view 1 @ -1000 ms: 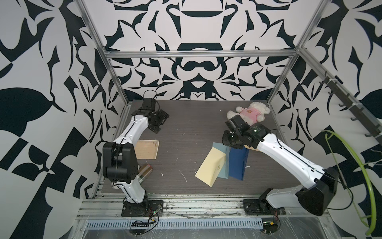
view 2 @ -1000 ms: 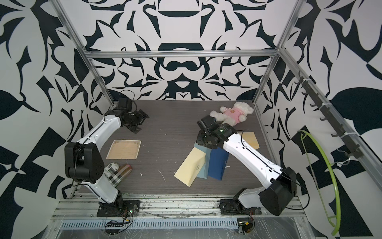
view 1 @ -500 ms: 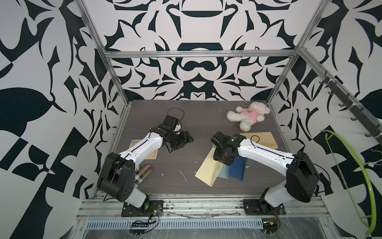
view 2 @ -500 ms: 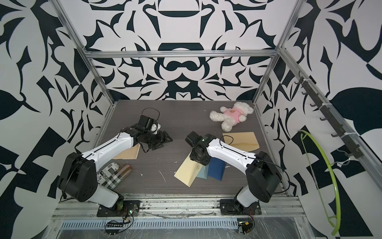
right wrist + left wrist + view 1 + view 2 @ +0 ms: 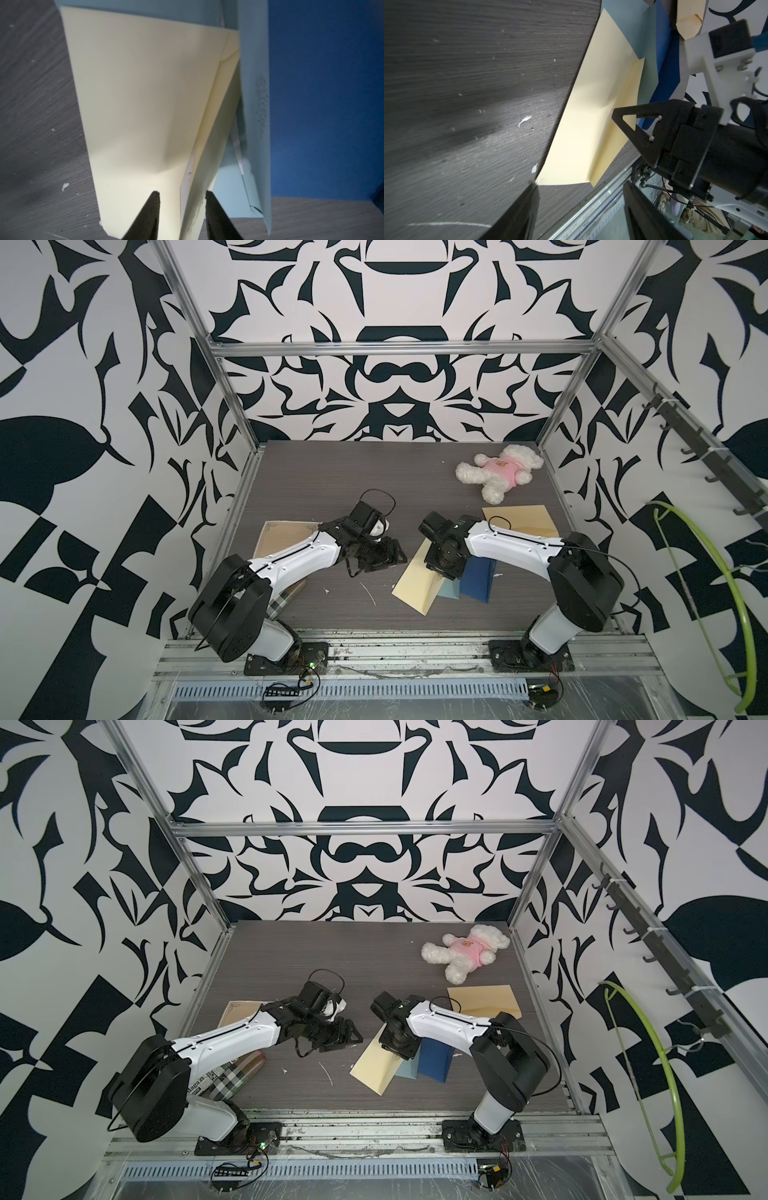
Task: Take the letter paper out of the envelope
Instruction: Pick up the envelope from the envelope.
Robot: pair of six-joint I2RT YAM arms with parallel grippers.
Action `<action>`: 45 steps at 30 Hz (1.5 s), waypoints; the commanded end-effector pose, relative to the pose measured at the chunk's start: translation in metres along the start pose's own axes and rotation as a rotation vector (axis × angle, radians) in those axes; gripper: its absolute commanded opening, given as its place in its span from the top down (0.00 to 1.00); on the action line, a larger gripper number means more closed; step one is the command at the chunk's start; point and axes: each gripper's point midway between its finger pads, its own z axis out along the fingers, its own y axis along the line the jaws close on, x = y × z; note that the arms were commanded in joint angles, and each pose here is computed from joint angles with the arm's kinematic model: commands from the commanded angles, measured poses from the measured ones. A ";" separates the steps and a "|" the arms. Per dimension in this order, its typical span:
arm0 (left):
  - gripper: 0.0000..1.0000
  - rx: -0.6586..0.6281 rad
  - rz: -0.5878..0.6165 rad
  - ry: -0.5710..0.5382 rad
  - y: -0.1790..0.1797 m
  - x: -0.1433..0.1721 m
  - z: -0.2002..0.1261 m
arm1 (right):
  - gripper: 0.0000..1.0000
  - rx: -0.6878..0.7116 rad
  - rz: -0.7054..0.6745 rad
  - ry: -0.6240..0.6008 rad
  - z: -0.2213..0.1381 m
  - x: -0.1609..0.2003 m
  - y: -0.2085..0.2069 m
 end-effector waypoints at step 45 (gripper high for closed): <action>0.17 0.374 0.154 -0.263 -0.080 -0.122 -0.130 | 1.00 -0.759 -0.619 -0.229 -0.256 -0.065 0.102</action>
